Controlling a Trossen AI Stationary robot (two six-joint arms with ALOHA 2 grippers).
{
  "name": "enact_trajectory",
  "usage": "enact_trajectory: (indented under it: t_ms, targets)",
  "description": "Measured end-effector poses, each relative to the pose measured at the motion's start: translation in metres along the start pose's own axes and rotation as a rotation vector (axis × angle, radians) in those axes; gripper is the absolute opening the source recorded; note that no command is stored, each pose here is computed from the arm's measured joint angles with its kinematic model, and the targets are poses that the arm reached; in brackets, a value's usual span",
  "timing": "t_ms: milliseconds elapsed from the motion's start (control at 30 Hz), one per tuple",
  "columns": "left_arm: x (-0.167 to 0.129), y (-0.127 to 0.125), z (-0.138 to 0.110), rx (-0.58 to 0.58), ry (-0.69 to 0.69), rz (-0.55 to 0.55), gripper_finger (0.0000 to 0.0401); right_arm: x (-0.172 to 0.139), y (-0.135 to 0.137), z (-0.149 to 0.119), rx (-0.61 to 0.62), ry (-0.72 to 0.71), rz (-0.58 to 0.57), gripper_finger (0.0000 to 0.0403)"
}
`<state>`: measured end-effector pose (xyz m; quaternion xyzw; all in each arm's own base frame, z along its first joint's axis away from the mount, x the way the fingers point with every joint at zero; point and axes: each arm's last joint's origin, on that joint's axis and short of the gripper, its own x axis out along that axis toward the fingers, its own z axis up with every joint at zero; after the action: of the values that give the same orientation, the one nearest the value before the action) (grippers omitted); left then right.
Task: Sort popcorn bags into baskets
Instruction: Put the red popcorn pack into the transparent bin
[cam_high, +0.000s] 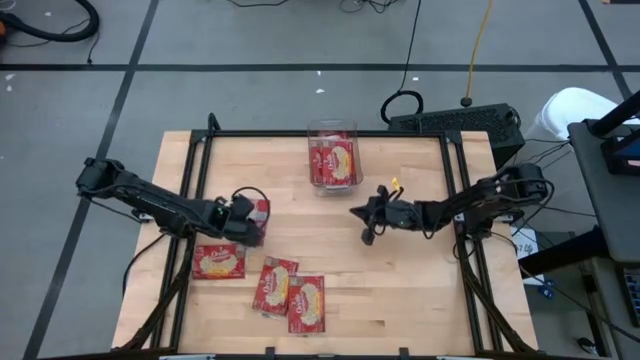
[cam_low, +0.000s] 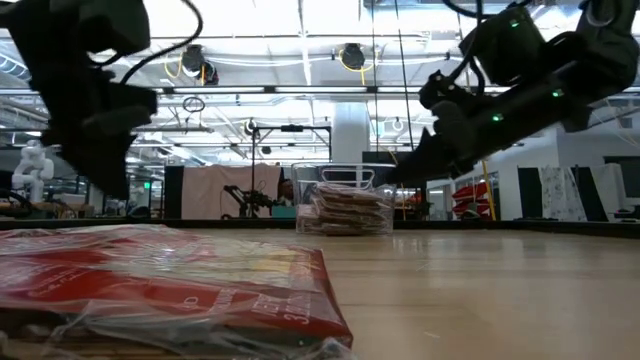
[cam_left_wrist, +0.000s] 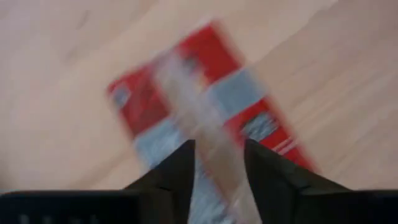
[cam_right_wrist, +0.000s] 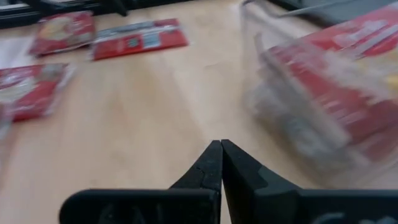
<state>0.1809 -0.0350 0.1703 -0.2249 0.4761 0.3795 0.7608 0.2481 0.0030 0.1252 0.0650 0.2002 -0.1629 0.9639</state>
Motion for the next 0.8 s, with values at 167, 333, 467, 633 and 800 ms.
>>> enact_trajectory:
  t_ms: [167,333,467,633,800]
  targets:
    - [0.000,0.009,-0.009,-0.106,0.178,0.067,0.0208,-0.006,0.013,-0.006,-0.019,0.015,0.054,0.0000]
    - [-0.004,0.004,-0.017,-0.070,0.234,0.019,0.0257,-0.008,0.020,-0.007,-0.049,0.017,0.083,0.0000]
    - [-0.009,-0.001,-0.029,0.037,0.262,-0.019,0.0270,-0.010,0.023,-0.009,-0.060,0.027,0.095,0.0000]
    - [-0.015,-0.004,-0.042,0.182,0.344,-0.073,0.0271,-0.011,0.025,-0.009,-0.055,0.023,0.102,0.0000]
    - [-0.018,-0.004,-0.047,0.303,0.426,-0.112,0.0271,-0.011,0.025,-0.009,-0.049,0.019,0.102,0.0000]
